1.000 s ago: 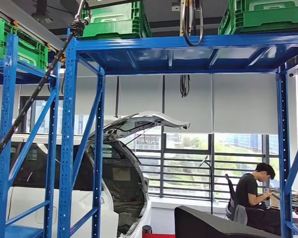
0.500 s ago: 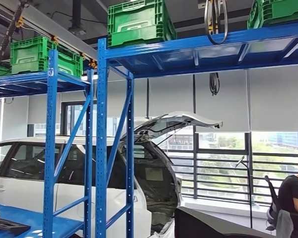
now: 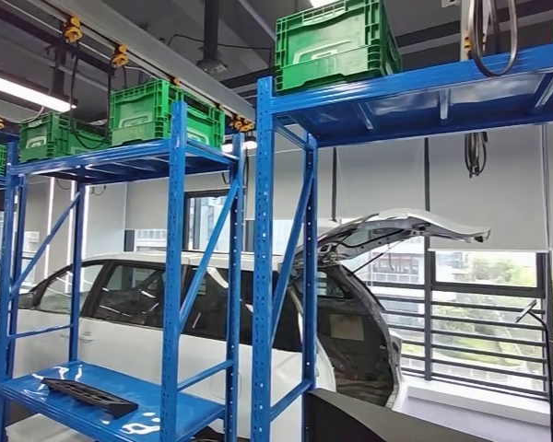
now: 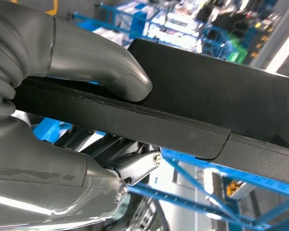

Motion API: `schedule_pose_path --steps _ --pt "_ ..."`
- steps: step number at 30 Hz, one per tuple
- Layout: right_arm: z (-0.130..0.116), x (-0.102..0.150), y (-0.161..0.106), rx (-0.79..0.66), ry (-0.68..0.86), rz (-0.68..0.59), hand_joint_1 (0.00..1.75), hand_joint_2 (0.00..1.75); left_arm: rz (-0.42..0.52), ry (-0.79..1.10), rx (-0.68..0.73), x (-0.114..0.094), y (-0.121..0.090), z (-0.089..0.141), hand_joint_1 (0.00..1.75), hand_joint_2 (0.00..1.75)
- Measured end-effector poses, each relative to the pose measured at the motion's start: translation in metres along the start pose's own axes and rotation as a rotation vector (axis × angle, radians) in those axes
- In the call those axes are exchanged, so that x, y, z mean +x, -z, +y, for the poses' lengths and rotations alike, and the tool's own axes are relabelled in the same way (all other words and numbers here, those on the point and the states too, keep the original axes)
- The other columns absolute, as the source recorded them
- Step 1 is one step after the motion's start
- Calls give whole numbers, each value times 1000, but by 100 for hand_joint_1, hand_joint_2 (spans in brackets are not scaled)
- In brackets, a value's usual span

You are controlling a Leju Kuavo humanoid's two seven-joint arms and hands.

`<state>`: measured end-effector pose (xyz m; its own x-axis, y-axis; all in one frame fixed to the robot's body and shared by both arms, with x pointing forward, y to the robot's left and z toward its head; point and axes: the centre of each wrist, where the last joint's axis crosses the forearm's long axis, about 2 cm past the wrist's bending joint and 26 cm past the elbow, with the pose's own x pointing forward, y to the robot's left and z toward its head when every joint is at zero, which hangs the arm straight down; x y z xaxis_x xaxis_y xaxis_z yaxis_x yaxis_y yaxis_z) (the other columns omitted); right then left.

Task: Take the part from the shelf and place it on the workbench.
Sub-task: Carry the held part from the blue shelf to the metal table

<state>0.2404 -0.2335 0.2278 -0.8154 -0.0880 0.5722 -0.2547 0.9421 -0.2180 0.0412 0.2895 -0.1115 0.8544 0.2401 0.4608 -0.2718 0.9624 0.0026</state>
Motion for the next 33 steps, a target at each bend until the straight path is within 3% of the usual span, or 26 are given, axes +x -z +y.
schedule_pose_path --steps 33 --pt "2 0 3 35 4 -37 175 175 62 -22 21 -4 -2 4 0 175"
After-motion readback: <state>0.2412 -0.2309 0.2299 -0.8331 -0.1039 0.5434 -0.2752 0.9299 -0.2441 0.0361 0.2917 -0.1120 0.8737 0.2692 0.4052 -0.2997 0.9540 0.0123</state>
